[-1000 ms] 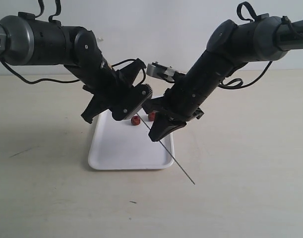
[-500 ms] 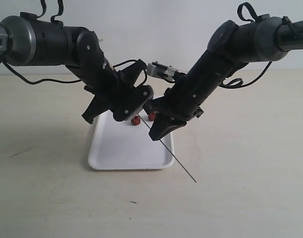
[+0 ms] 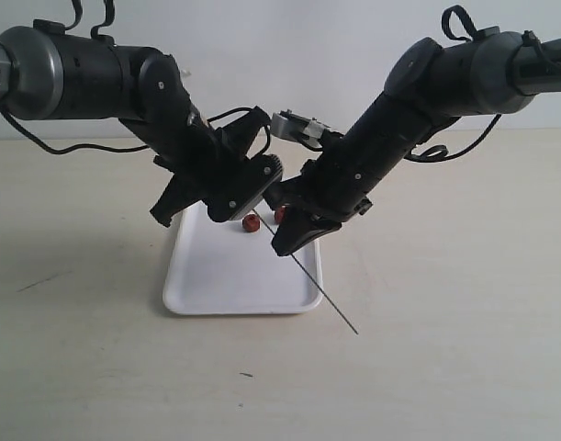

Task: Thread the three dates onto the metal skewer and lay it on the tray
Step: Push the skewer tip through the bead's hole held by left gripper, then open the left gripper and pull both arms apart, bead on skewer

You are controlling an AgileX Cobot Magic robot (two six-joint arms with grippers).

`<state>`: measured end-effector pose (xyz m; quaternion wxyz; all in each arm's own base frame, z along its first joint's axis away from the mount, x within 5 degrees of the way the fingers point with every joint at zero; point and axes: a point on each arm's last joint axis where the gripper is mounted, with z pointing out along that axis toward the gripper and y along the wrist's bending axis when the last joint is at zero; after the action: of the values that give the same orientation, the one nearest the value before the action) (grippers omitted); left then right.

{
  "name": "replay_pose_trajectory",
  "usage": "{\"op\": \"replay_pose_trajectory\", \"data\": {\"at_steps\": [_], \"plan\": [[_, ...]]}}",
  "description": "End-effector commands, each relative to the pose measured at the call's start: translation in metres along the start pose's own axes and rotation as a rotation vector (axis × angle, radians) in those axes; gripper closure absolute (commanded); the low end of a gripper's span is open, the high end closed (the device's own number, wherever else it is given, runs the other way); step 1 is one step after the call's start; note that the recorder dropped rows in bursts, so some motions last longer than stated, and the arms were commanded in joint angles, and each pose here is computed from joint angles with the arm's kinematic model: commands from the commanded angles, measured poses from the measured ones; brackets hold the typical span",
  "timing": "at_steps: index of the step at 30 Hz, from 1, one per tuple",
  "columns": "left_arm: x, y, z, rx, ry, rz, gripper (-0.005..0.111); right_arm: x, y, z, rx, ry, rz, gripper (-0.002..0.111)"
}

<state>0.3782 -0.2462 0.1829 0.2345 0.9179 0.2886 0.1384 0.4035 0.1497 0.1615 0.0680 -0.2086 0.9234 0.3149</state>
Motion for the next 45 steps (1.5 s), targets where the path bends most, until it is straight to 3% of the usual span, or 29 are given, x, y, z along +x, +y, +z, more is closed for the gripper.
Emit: {"op": "replay_pose_trajectory", "data": {"at_steps": [1, 10, 18, 23, 27, 34, 38, 45], "plan": [[-0.014, 0.005, -0.002, -0.011, -0.061, -0.059, 0.083, -0.012, 0.003, -0.003, -0.045, -0.125, 0.091, 0.108], [-0.013, 0.005, -0.002, -0.015, -0.057, -0.057, 0.081, -0.012, 0.003, -0.003, -0.042, -0.132, 0.084, 0.108], [-0.013, 0.006, -0.002, -0.022, -0.053, -0.057, 0.05, -0.014, 0.002, -0.003, -0.03, -0.148, 0.083, 0.108], [-0.012, 0.007, -0.002, -0.033, -0.046, -0.064, 0.05, -0.015, 0.001, -0.003, -0.021, -0.159, 0.075, 0.108], [-0.01, 0.011, -0.002, -0.074, -0.024, -0.141, 0.05, -0.015, 0.0, -0.003, -0.012, -0.169, 0.065, 0.108], [-0.009, 0.011, -0.002, -0.079, -0.021, -0.142, 0.049, -0.015, 0.0, -0.003, -0.011, -0.169, 0.056, 0.108], [-0.009, 0.011, -0.002, -0.082, -0.02, -0.142, 0.042, -0.016, 0.0, -0.003, -0.01, -0.171, 0.056, 0.108], [-0.001, 0.023, -0.013, -0.208, 0.026, -0.335, 0.033, -0.017, -0.001, -0.003, 0.002, -0.186, 0.046, 0.108]]}}
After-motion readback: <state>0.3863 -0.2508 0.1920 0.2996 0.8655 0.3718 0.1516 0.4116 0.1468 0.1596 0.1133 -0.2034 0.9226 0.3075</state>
